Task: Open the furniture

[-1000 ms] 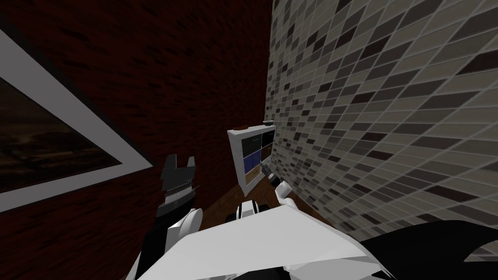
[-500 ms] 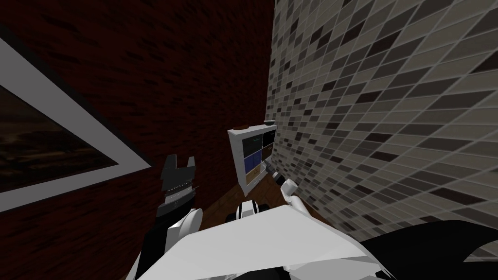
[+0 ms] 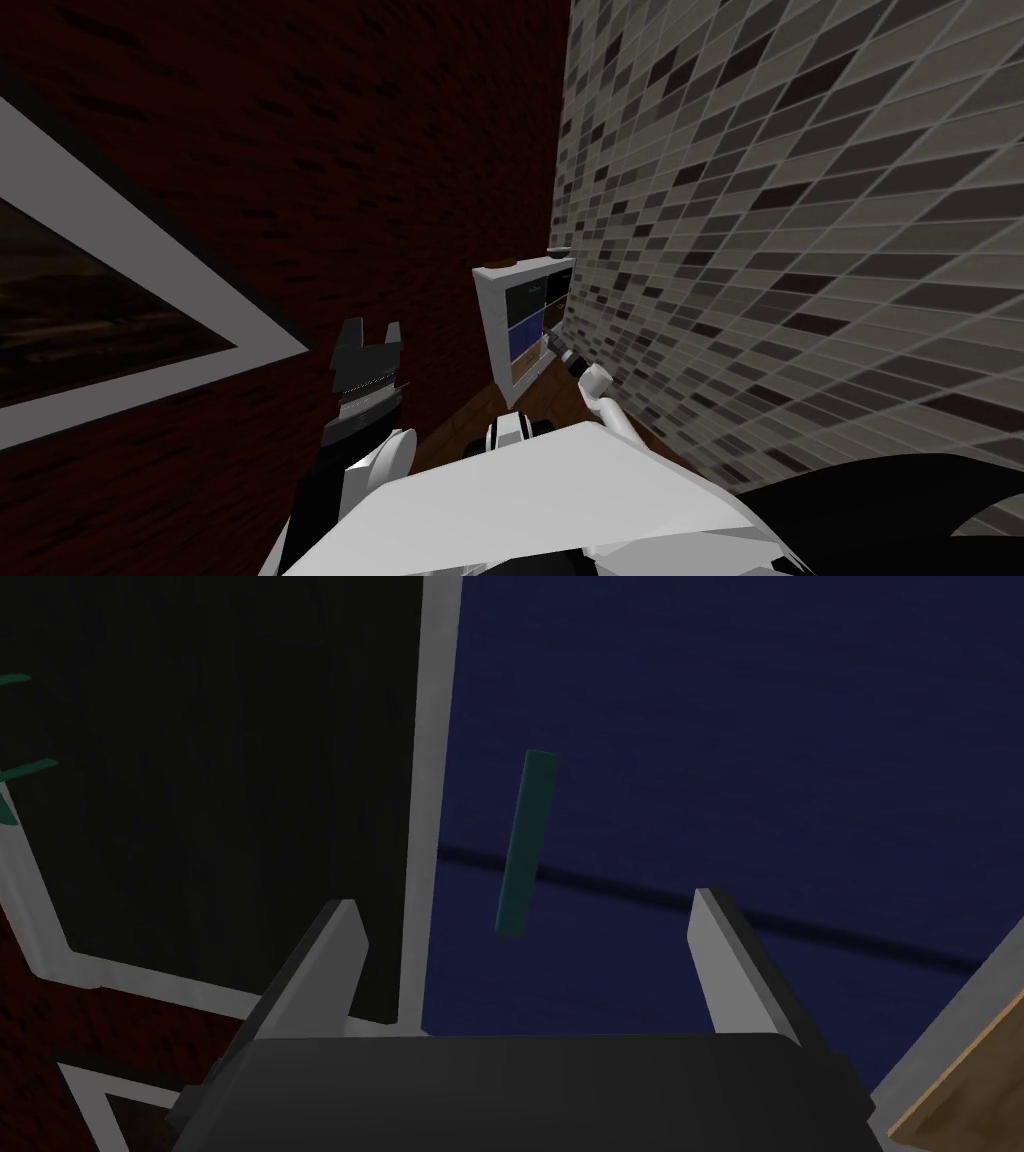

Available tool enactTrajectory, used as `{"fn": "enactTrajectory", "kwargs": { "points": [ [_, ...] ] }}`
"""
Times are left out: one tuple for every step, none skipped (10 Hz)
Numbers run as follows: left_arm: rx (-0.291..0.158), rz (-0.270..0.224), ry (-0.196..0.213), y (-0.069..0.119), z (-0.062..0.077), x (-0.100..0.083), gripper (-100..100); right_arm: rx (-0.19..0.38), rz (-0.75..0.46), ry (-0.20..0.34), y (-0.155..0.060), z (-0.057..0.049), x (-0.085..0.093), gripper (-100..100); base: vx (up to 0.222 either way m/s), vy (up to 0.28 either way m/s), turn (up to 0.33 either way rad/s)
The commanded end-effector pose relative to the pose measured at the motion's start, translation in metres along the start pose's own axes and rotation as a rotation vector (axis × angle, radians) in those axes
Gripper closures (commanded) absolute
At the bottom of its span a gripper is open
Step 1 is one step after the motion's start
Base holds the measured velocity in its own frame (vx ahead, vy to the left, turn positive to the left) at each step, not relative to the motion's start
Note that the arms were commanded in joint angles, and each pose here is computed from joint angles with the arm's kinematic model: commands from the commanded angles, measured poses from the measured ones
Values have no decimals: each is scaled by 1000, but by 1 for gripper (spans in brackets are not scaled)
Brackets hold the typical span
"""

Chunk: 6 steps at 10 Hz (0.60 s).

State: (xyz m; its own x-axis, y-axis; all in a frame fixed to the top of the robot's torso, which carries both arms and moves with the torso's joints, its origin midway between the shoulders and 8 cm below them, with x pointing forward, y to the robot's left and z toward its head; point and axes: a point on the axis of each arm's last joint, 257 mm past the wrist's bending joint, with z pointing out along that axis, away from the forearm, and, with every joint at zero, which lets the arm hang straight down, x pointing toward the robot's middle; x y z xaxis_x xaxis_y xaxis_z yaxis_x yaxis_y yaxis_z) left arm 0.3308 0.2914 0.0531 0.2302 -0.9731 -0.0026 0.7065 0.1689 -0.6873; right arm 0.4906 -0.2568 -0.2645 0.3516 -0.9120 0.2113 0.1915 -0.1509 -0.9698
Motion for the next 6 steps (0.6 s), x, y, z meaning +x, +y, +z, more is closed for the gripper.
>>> {"fn": "enactTrajectory", "kwargs": {
  "points": [
    [0, 0, 0, 0, 0, 0, 0, 23, 42, 14, -4, 9, -15, -100, 52, 63, 0],
    [0, 0, 0, 0, 0, 0, 0, 33, 65, 19, -5, 13, -23, -100, 18, 21, 0],
    [0, 0, 0, 0, 0, 0, 0, 43, 90, 24, -7, 17, -32, -100, 0, 0, 0],
    [0, 0, 0, 0, 0, 0, 0, 52, 114, 29, -8, 21, -41, -100, 0, 0, 0],
    [0, 0, 0, 0, 0, 0, 0, 58, 129, 32, -10, 23, -46, -100, 0, 0, 0],
    [0, 0, 0, 0, 0, 0, 0, 54, 118, 30, -8, 22, -41, -100, 0, 0, 0]
  ]
}}
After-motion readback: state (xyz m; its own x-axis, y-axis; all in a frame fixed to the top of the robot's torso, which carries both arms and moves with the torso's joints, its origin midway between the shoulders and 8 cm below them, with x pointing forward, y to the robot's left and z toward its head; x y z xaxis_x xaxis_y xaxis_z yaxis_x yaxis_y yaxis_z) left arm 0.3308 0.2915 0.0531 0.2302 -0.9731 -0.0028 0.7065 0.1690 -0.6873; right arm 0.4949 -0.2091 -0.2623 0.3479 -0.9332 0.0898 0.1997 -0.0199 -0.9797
